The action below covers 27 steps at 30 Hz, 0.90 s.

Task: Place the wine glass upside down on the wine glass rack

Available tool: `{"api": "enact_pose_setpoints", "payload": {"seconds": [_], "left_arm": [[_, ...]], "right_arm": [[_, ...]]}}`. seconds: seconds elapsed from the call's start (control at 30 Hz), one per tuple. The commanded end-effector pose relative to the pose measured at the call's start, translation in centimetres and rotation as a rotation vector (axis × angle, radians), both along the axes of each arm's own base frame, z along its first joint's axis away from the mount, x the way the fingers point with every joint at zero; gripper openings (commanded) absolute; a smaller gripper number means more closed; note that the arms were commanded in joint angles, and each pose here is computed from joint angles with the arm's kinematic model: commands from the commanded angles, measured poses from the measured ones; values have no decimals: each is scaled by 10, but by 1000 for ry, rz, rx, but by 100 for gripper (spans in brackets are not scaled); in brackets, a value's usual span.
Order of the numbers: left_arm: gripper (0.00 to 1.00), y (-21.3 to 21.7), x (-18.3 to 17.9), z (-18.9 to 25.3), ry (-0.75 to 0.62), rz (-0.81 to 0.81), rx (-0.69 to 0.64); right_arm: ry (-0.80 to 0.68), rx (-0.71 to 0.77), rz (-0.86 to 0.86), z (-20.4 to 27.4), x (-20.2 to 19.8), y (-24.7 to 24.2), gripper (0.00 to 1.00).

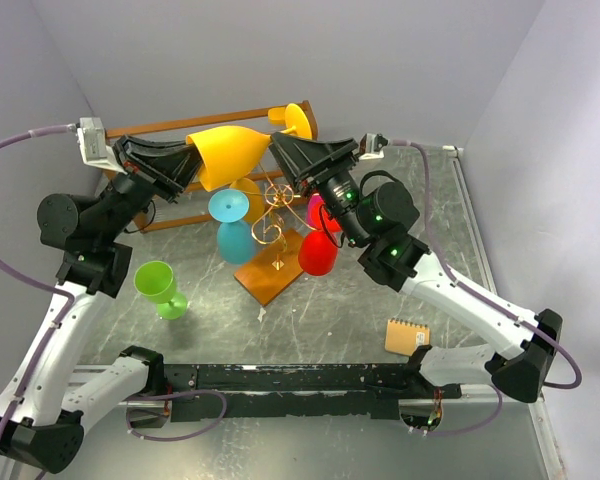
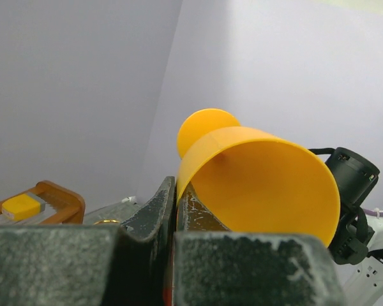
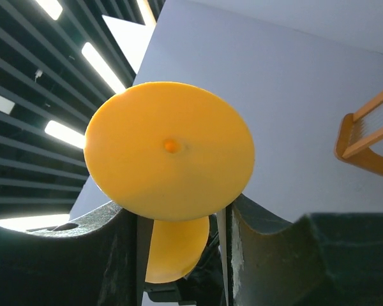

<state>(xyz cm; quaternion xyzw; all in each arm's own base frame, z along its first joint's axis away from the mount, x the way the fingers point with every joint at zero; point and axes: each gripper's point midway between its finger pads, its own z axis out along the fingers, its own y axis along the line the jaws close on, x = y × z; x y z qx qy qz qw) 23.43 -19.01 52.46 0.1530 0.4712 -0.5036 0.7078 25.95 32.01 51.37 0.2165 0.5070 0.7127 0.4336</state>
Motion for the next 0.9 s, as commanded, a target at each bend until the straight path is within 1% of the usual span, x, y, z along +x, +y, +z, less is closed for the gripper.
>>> {"api": "enact_pose_setpoints", "payload": {"seconds": [0.0,0.23,0.33,0.43,0.57,0.63,0.67,0.73,0.87], "left_arm": [[7,-15,-32,-2,-78,-164,68],[7,-19,-39,-12,-86,-195,107],[7,-22,-42,-17,-95,-219,139],[7,-20,-43,-23,-105,-198,175],[7,-19,-42,-29,-104,-173,203],[8,-20,-44,-30,-111,-185,214],[10,-20,-44,-31,-111,-187,219],[15,-20,-43,-31,-98,-177,231],[34,-14,-44,-24,-84,-131,235]], "right_arm": [[-5,66,-22,16,5,-5,40],[-29,86,-14,24,1,-6,35],[-39,97,-11,28,0,-7,29],[-59,104,-2,37,-4,-8,24],[-79,102,-1,42,-6,-8,13],[-84,99,0,41,-6,-7,3],[-89,94,-1,41,-7,-7,0],[-101,80,-5,42,-8,-7,0],[-152,54,-37,47,-12,-14,0]]}}
